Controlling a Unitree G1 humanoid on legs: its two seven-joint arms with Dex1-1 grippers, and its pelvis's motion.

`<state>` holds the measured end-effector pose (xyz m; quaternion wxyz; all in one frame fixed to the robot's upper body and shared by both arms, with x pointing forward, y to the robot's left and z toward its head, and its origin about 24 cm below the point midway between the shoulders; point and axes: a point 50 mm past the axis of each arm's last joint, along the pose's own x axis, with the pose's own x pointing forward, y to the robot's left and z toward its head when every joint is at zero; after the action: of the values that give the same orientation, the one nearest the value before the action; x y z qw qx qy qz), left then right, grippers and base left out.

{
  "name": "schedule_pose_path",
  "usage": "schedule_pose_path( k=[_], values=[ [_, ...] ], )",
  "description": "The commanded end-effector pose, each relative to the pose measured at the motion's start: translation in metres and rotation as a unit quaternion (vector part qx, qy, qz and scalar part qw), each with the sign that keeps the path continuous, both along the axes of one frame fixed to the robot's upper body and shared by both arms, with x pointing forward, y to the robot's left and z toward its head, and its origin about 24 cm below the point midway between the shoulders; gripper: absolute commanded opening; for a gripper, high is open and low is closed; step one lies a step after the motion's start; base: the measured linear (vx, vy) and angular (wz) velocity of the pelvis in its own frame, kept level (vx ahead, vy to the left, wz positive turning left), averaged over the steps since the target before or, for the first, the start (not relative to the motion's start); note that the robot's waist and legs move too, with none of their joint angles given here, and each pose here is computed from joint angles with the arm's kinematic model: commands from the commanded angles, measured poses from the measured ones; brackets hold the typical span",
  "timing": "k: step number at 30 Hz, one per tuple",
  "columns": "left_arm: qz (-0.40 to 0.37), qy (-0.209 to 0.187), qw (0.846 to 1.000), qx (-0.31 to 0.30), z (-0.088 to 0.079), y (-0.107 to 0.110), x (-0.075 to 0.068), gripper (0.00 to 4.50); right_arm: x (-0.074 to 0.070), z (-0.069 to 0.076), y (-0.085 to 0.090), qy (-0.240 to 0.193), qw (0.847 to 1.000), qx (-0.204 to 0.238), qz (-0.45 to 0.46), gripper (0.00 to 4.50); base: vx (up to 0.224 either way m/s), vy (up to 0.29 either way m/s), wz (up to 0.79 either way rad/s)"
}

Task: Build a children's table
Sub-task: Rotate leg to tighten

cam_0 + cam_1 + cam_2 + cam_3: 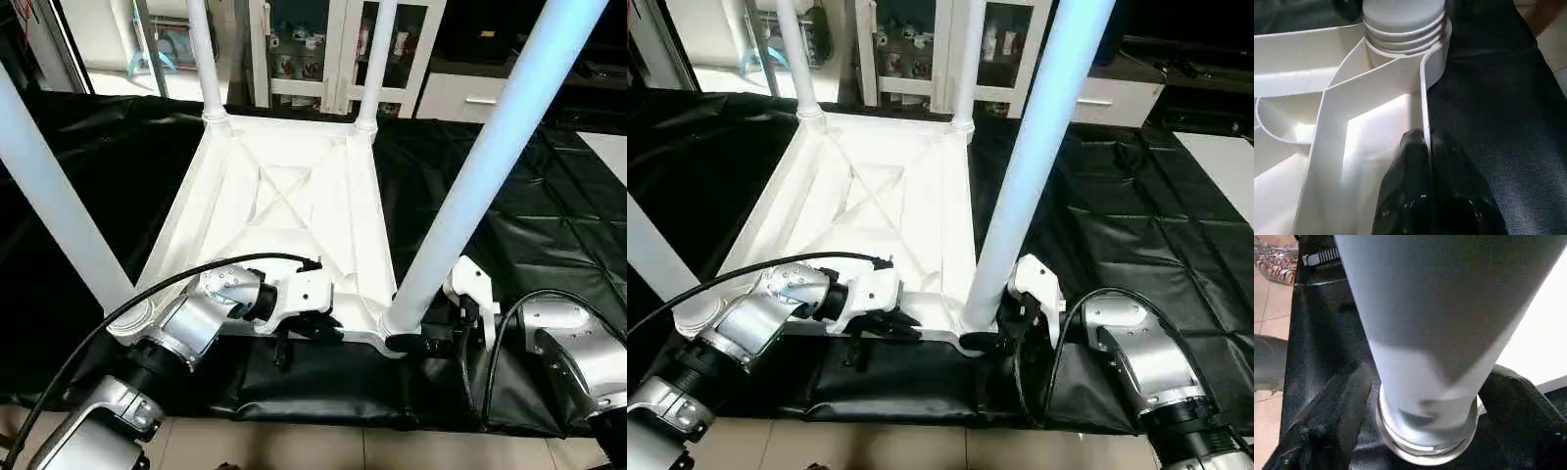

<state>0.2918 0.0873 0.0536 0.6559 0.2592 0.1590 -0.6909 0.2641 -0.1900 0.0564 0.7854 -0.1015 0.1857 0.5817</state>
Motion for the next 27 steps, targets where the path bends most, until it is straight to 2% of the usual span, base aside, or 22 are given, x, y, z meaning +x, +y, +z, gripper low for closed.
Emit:
schedule_pose_path(
  k=[1, 9, 13, 14, 17, 18, 19, 20, 21, 24, 25, 26, 27],
  values=[
    [-0.030, 0.007, 1.000, -0.005, -0.002, -0.009, -0.008, 0.00, -0.001, 0.000, 0.001, 0.002, 1.000, -0.002, 0.016, 3.26, 0.000, 0.000, 0.00],
    [-0.031, 0.012, 0.999, 0.002, -0.003, -0.008, -0.009, 0.00, -0.003, -0.004, 0.002, 0.016, 1.000, -0.002, 0.023, 2.61, 0.000, 0.000, 0.00],
    [-0.030, 0.014, 0.999, 0.002, -0.003, -0.008, -0.009, 0.00, -0.002, -0.006, 0.003, 0.014, 1.000, -0.003, 0.017, 2.54, 0.000, 0.000, 0.00],
    [-0.023, 0.012, 1.000, -0.003, -0.003, -0.007, -0.008, 0.00, 0.007, -0.013, 0.003, -0.003, 0.999, -0.027, -0.038, 2.52, 0.000, 0.000, 0.00],
    [-0.015, 0.001, 1.000, -0.011, -0.002, -0.009, -0.006, 0.00, 0.013, -0.020, 0.001, -0.005, 0.995, -0.045, -0.087, 2.51, 0.000, 0.000, 0.00],
    [-0.008, -0.004, 1.000, -0.014, -0.002, -0.011, -0.004, 0.00, 0.016, -0.024, 0.001, 0.001, 0.991, -0.049, -0.121, 2.51, 0.000, 0.000, 0.00],
    [0.027, -0.018, 0.999, -0.014, -0.003, -0.014, 0.003, 0.00, 0.023, -0.031, 0.001, 0.015, 0.981, -0.051, -0.188, 2.51, 0.000, 0.000, 0.00],
    [0.031, -0.020, 0.999, -0.013, -0.003, -0.014, 0.004, 0.00, 0.023, -0.031, 0.001, 0.016, 0.980, -0.051, -0.193, 2.51, 0.000, 0.000, 0.00],
    [0.080, -0.030, 0.996, -0.012, -0.004, -0.018, 0.013, 0.00, 0.028, -0.036, 0.003, 0.022, 0.967, -0.050, -0.250, 2.51, -0.053, 0.001, -0.08],
    [0.155, -0.034, 0.987, -0.019, -0.004, -0.023, 0.026, 0.00, 0.035, -0.042, 0.007, 0.027, 0.945, -0.047, -0.324, 2.51, 0.000, 0.000, 0.00],
    [0.234, -0.046, 0.971, -0.021, -0.003, -0.028, 0.040, 0.00, 0.042, -0.048, 0.014, 0.021, 0.924, -0.058, -0.378, 2.51, 0.000, 0.000, 0.00],
    [0.256, -0.047, 0.965, -0.022, -0.002, -0.030, 0.043, 0.00, 0.044, -0.049, 0.016, 0.020, 0.920, -0.061, -0.388, 2.51, 0.000, 0.000, 0.00],
    [0.329, -0.055, 0.942, -0.026, -0.001, -0.033, 0.054, 0.00, 0.048, -0.054, 0.023, 0.012, 0.904, -0.082, -0.419, 2.51, -0.051, 0.019, -0.09]
  ],
)
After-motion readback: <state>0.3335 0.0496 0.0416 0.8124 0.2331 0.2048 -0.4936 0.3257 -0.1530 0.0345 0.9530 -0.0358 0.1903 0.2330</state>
